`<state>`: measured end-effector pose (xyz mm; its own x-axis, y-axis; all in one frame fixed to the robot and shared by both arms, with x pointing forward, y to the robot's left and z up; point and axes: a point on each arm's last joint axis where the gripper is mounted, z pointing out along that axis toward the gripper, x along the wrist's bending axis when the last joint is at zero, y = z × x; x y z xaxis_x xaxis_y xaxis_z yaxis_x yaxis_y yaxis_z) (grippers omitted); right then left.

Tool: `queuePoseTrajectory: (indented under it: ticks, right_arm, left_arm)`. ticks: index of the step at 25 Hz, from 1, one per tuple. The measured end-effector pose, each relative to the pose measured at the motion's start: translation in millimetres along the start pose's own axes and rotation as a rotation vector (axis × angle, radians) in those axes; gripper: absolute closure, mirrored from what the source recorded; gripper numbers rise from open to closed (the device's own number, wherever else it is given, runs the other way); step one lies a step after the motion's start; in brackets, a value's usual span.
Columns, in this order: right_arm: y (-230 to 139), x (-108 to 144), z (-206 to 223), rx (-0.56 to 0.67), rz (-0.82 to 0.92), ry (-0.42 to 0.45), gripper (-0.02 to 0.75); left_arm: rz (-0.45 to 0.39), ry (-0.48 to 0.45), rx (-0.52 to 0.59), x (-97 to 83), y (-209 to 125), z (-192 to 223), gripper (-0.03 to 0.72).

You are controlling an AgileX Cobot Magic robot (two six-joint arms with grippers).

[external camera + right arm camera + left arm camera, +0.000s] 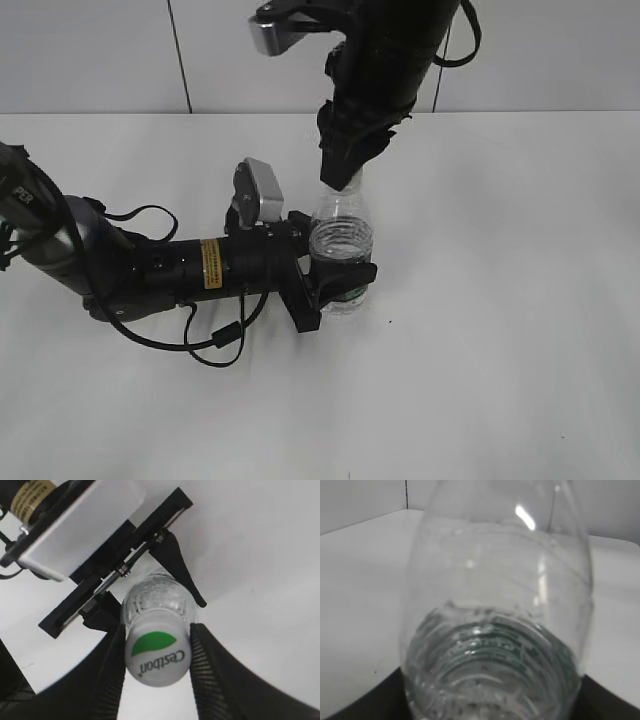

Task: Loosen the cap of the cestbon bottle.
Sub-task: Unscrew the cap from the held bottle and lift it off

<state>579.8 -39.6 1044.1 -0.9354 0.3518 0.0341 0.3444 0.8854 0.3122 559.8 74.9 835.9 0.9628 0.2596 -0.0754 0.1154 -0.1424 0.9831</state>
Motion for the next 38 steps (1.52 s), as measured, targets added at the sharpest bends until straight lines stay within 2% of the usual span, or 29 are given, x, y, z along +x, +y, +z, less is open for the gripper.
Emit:
queuePoseTrajectory:
  ticks: [15, 22, 32, 35, 38]
  right_arm:
    - [0, 1, -1, -0.005, -0.651, 0.0, 0.444]
    - [0, 1, -4, -0.009, -0.824, -0.004, 0.444]
    - [2, 9, -30, -0.059, -0.866, -0.044, 0.444]
    - [2, 11, -35, -0.069, -0.793, -0.05, 0.444]
    - [1, 13, -42, -0.084, -0.589, -0.054, 0.444]
  left_arm:
    - [0.003, -0.006, 0.004, -0.5, 0, 0, 0.286]
    - [0.002, -0.006, 0.004, -0.5, 0, 0, 0.286]
    - [0.0, -0.006, 0.004, -0.5, 0, 0, 0.286]
    - [0.0, -0.006, 0.004, -0.5, 0, 0, 0.286]
    - [0.0, -0.006, 0.004, -0.5, 0, 0, 0.286]
